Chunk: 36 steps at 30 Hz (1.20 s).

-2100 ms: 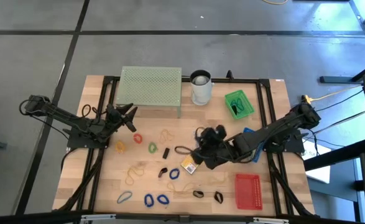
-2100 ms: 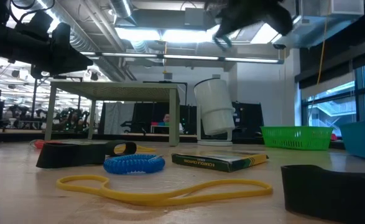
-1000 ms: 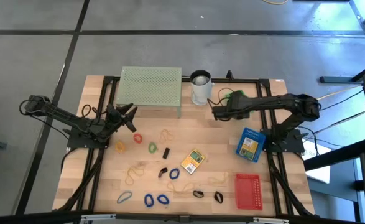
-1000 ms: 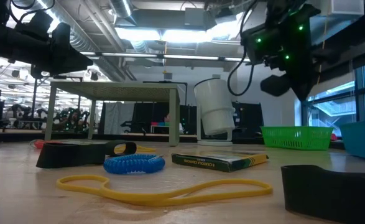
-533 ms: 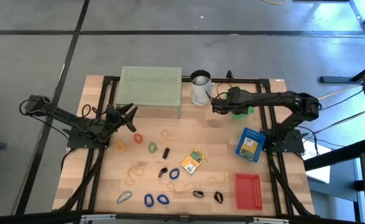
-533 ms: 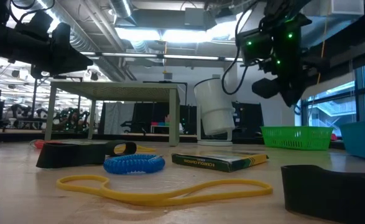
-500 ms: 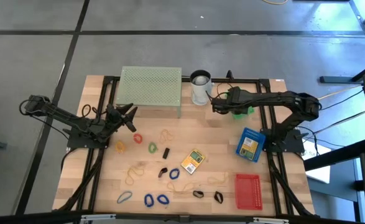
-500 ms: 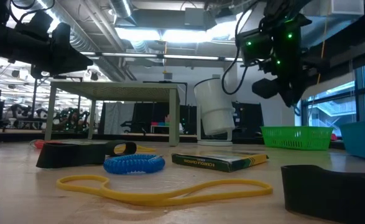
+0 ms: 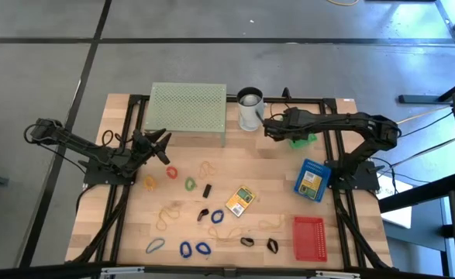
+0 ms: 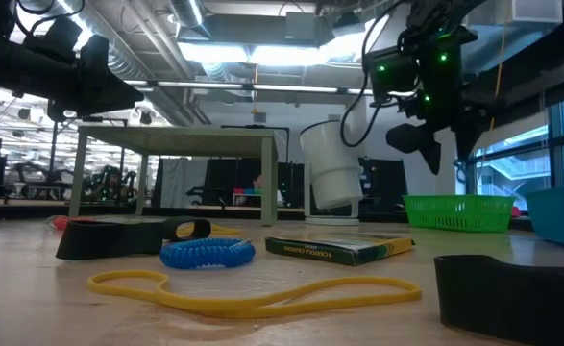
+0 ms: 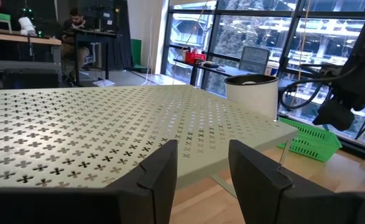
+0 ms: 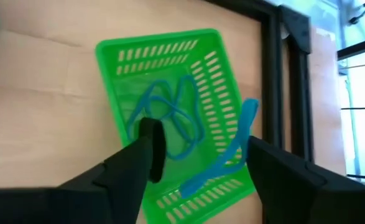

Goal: Pick & Place Office Desk Supplies
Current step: Put the blue rubber band into the green bin, then put the black rubber band into the green bin

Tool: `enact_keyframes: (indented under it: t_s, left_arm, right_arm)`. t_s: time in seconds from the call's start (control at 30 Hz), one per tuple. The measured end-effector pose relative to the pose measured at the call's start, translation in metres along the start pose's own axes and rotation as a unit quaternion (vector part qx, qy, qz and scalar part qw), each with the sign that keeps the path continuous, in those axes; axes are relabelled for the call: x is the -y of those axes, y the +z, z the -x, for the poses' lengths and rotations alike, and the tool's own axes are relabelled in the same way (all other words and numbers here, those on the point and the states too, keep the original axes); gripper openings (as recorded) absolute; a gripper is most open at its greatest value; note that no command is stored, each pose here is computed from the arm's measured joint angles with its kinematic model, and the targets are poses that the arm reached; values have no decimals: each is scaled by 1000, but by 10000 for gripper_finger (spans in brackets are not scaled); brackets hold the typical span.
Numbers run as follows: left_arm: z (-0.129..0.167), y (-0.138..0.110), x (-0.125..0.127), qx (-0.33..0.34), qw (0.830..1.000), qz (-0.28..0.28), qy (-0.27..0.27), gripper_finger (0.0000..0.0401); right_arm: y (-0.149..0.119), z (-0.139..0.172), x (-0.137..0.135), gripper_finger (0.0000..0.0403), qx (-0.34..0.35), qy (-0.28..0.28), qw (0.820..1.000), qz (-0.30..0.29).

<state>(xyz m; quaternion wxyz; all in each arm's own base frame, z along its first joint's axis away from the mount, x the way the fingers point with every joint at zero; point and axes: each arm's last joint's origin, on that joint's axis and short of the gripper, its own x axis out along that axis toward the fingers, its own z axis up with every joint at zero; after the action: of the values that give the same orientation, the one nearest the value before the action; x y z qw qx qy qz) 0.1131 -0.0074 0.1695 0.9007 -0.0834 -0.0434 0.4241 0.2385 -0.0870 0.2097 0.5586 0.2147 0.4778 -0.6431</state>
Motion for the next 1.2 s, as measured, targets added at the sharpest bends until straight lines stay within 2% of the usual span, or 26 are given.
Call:
enact_keyframes:
  t_s: [0.3,0.7,0.97,1.1,1.2]
  left_arm:
    - [0,0,0,0,1000,0,0,139]
    - [0,0,0,0,1000,0,0,139]
    - [0,0,0,0,1000,0,0,139]
    - [0,0,0,0,1000,0,0,139]
    - [0,0,0,0,1000,0,0,139]
  right_arm:
    - [1,0,-2,270,3,10,1000,10]
    - [2,-1,-3,270,-11,26,992,121]
    - [2,-1,-4,270,-18,29,994,104]
    - [-3,1,-6,269,-63,60,992,96]
    - [-10,11,-11,259,-56,77,989,113]
